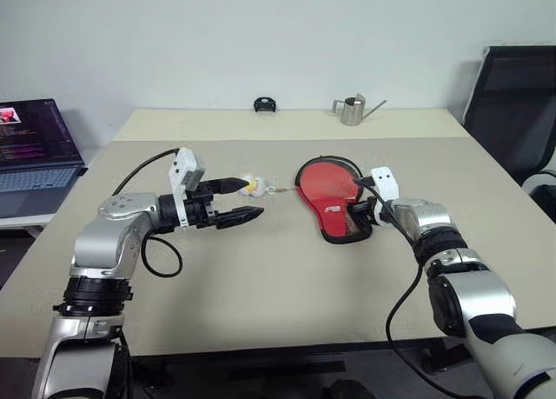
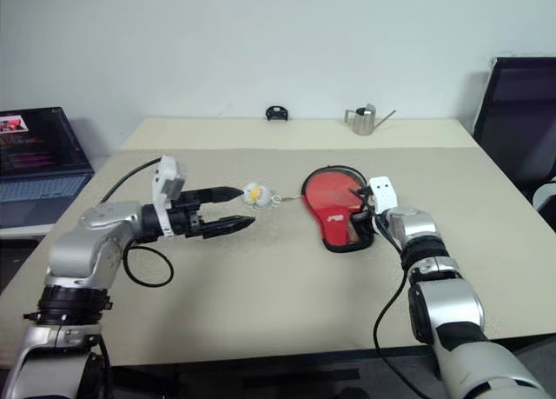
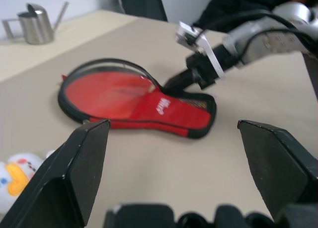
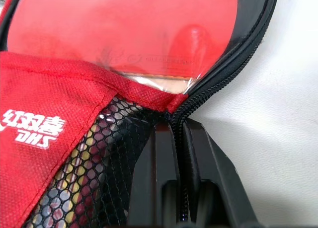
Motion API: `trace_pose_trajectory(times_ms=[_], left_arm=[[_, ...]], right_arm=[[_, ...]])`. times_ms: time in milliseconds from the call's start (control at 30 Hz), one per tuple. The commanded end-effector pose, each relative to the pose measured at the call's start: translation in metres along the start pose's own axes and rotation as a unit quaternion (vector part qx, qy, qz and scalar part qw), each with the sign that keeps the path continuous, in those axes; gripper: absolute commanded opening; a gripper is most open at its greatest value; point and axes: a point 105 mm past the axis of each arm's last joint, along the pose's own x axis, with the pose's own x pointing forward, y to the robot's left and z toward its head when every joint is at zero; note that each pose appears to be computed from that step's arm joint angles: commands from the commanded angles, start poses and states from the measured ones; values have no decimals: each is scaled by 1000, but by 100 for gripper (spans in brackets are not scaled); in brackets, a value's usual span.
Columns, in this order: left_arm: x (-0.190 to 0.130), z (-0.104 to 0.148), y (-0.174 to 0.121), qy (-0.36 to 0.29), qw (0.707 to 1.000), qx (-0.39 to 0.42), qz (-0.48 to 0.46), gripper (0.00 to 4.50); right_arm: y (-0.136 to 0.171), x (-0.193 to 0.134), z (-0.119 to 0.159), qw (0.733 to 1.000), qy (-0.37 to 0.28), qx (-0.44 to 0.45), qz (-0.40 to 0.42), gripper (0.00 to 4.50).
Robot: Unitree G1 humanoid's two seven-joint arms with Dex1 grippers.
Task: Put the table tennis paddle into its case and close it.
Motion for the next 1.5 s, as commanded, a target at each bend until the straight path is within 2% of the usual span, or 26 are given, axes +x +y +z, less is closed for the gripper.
trace_pose_trajectory(times_ms=[33,367,667,867,1000,1233,1500], left_arm=[[-5,9,-12,1,999,16,-30,450],[-3,3,-29,13,998,3,-68,450],[-5,-1,-43,37,993,6,-112,450],[-17,-12,-61,74,983,6,-165,450],[-25,-18,-66,98,979,3,-180,450],[-23,-22,-85,104,967,-3,-231,450],[-18,-23,-91,105,959,-2,-262,450]], right_arm=[[20,-3,-23,997,49,32,47,4],[55,-33,-32,994,54,44,87,4],[69,-58,-39,992,61,47,104,4],[82,-79,-58,987,85,43,126,4],[87,-92,-70,985,101,42,132,4],[91,-108,-88,982,119,39,138,4],[86,-124,-104,981,135,26,139,4]])
